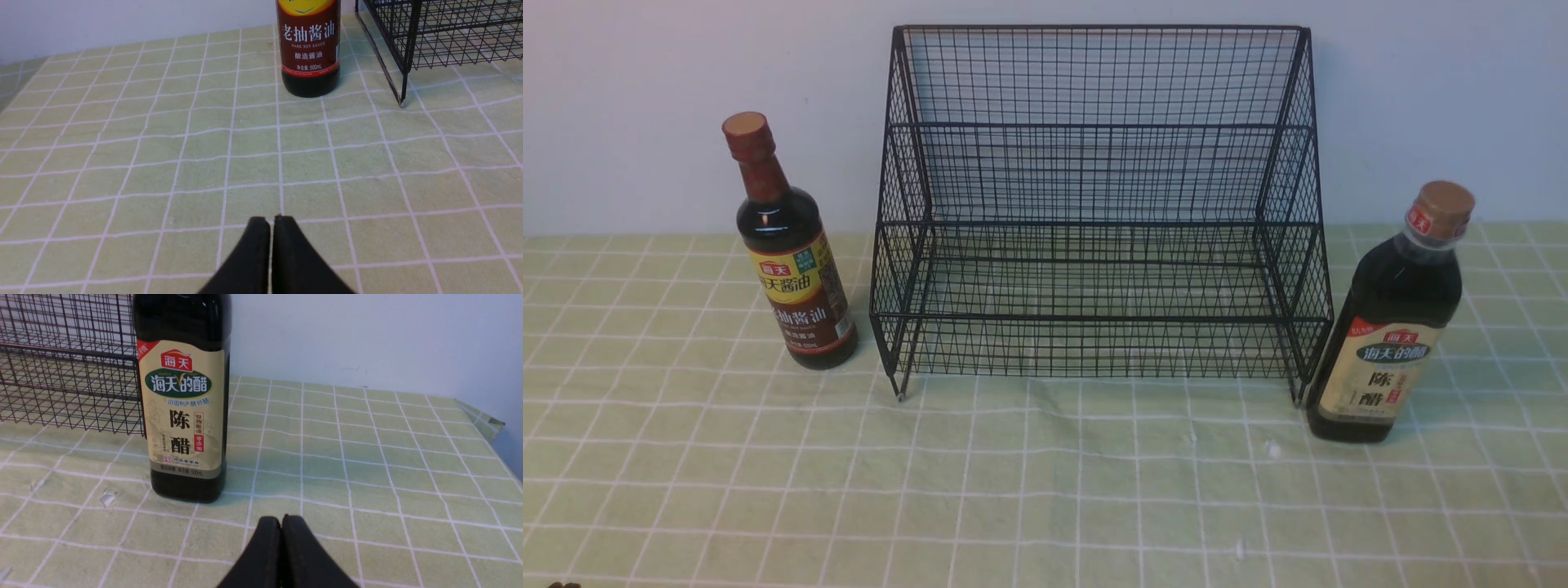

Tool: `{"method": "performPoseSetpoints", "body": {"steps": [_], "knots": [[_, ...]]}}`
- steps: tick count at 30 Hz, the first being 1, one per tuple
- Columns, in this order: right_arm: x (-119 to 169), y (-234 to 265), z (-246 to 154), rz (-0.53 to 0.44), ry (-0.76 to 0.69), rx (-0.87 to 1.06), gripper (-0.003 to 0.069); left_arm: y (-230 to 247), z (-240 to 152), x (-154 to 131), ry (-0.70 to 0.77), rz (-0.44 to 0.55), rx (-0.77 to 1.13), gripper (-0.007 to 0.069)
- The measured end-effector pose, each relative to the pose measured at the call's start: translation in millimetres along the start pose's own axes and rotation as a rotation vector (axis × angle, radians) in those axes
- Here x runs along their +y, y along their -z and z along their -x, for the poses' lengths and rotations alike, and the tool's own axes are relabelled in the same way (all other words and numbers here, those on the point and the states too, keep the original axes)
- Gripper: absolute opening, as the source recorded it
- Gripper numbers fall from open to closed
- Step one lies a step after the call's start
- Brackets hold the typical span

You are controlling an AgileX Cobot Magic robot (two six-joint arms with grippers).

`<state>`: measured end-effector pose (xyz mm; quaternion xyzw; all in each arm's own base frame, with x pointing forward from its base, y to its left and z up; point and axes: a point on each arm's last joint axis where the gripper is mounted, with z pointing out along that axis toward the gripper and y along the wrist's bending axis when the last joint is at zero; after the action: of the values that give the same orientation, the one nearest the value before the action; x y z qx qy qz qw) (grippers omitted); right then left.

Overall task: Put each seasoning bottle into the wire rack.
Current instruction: Use the right arm to grab the condiment bottle closest to it

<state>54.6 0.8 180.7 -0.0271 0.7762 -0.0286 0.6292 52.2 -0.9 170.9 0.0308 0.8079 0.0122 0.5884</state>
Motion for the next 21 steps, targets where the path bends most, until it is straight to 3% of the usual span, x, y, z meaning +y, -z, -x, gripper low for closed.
{"method": "performPoseSetpoints", "body": {"steps": [18, 21], "knots": [[0.1, 0.0, 0.1, 0.001, -0.005, -0.001, -0.0015, 0.0, 0.0, 0.0, 0.000, 0.000, 0.000, -0.0006], [1.7, -0.4, 2.5, 0.021, -0.153, -0.039, -0.0015, 0.0, 0.0, 0.0, 0.000, 0.000, 0.000, -0.0006]]}}
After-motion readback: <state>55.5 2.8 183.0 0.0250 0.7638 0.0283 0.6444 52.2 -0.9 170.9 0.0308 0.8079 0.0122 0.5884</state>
